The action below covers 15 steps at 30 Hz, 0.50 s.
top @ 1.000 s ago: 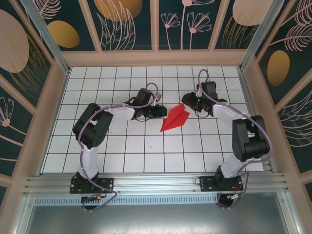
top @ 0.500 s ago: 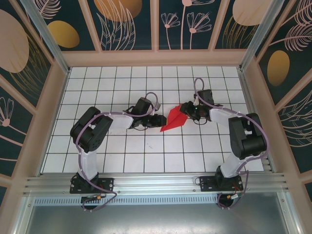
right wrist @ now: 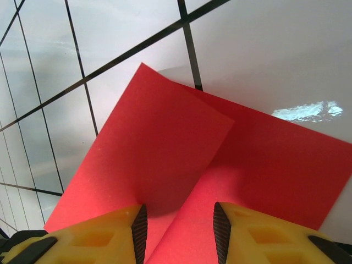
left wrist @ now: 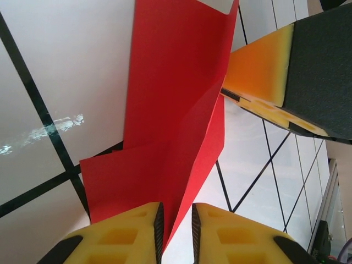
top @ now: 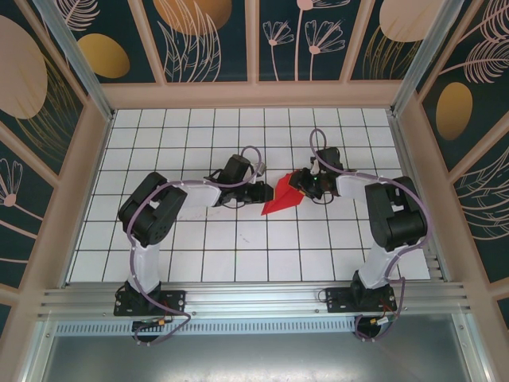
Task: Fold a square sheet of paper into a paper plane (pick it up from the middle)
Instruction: Fourth fold the wing at the center of the table.
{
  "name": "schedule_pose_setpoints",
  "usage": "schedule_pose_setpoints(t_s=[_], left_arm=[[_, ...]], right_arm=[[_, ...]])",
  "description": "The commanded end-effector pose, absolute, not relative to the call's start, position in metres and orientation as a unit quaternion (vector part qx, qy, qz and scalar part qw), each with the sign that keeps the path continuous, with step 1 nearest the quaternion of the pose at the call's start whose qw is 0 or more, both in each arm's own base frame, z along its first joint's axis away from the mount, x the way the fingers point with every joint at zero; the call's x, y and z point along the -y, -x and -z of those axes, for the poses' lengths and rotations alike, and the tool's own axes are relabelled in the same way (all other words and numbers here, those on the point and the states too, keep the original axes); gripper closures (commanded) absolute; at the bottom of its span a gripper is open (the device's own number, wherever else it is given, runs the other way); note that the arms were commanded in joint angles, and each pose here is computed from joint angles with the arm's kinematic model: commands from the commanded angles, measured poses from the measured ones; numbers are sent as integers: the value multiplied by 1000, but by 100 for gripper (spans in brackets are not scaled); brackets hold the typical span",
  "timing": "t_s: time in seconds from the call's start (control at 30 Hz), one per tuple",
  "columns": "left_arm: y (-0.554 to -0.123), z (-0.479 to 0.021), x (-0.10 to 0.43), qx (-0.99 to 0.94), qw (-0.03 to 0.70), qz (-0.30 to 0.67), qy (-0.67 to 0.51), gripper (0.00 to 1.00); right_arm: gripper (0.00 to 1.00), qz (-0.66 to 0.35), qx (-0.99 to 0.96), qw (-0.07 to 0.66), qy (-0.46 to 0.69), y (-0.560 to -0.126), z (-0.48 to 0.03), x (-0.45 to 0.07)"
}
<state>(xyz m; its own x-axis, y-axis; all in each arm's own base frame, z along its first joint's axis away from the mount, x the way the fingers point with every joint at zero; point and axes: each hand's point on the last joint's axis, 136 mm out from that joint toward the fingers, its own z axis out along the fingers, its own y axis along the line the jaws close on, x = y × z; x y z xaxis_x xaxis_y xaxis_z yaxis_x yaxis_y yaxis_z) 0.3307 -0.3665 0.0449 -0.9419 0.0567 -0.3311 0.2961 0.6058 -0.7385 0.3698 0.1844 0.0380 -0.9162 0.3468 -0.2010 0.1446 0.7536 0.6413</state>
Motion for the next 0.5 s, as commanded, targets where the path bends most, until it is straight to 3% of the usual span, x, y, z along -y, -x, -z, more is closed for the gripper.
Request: schedule_pose_setpoints(t_s=[0.0,0.13,0.3,0.47], left_arm=[[-323,-35,372,-889,118,428,-115,79],[-322,-29,372,-891,115,424,-112,80],[-318,-32,372,-888,112,434,-101,97],[-308,-42,365,-878,118,462,-49,100]], right_arm=[[60,-341,-919,161,-120,-378,-44,-194],[60,-345,-918,158,-112,-378,-45,-197],[60,-343,-919,164,-107,-374,-53,-196],[55,-337,-916,185,-116,-362,-71,-186]])
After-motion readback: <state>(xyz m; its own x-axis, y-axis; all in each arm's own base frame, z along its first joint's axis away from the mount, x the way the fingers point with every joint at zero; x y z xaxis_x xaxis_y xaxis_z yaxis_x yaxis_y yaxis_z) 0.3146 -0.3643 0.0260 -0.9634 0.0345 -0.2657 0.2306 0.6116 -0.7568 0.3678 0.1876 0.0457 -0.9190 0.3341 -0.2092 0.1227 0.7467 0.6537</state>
